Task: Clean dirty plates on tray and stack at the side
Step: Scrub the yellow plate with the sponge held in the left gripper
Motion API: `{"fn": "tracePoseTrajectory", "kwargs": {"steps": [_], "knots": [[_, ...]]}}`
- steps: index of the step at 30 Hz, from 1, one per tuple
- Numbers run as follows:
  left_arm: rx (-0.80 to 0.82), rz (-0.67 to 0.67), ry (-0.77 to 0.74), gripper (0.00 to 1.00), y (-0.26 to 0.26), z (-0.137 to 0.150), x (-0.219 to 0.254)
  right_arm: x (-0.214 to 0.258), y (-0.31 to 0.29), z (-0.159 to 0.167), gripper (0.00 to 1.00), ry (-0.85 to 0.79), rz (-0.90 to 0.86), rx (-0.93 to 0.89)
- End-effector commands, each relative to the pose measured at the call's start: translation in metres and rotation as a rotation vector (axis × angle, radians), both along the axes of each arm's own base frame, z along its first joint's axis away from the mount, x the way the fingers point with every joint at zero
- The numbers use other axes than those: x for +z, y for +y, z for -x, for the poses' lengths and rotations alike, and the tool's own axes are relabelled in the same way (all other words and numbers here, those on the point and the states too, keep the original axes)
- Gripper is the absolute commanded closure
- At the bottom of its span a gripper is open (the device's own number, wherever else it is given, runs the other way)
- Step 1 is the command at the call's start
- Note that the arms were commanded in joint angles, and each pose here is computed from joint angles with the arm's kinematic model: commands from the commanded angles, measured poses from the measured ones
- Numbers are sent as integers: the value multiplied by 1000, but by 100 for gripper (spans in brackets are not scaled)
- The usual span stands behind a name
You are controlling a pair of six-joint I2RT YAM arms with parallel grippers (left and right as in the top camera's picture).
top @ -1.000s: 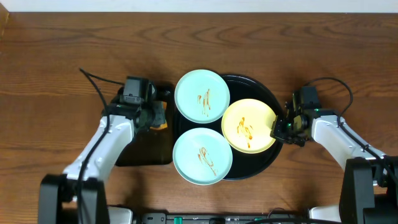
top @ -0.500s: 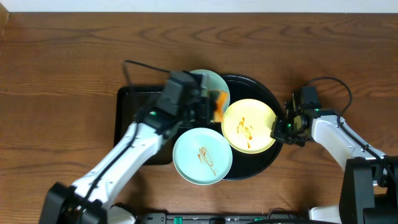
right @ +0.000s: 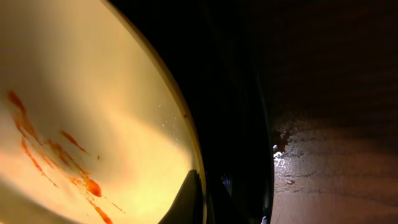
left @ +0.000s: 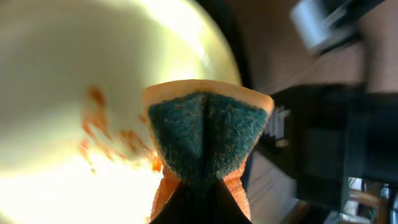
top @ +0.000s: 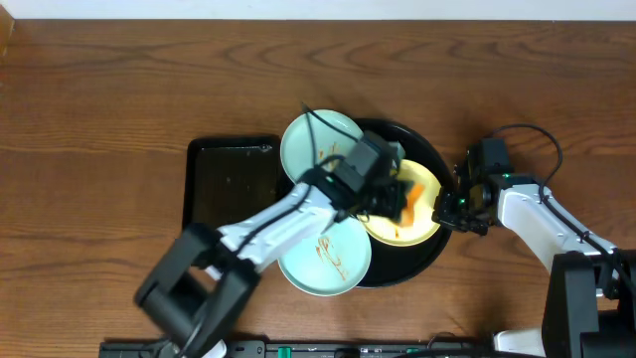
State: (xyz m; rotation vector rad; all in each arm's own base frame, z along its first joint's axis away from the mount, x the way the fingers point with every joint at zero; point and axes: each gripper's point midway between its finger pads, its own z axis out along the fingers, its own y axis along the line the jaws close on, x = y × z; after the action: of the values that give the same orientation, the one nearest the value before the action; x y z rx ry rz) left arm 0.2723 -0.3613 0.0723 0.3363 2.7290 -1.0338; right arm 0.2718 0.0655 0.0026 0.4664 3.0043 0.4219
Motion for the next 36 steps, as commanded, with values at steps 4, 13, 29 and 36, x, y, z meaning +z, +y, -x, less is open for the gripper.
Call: {"fn": "tracePoseTrajectory", "kwargs": {"steps": [4, 13, 29, 36], "knots": [[-34, -25, 82, 92, -23, 24, -31, -3, 1, 7, 99, 17, 3, 29], [95, -318, -159, 93, 21, -24, -76, -3, 1, 8, 99, 21, 3, 29], [-26, -507, -66, 93, 70, 1, -90, -4, 1, 10, 99, 29, 4, 30], [26, -419, -327, 93, 44, -52, -55, -4, 1, 11, 99, 35, 4, 30]]}}
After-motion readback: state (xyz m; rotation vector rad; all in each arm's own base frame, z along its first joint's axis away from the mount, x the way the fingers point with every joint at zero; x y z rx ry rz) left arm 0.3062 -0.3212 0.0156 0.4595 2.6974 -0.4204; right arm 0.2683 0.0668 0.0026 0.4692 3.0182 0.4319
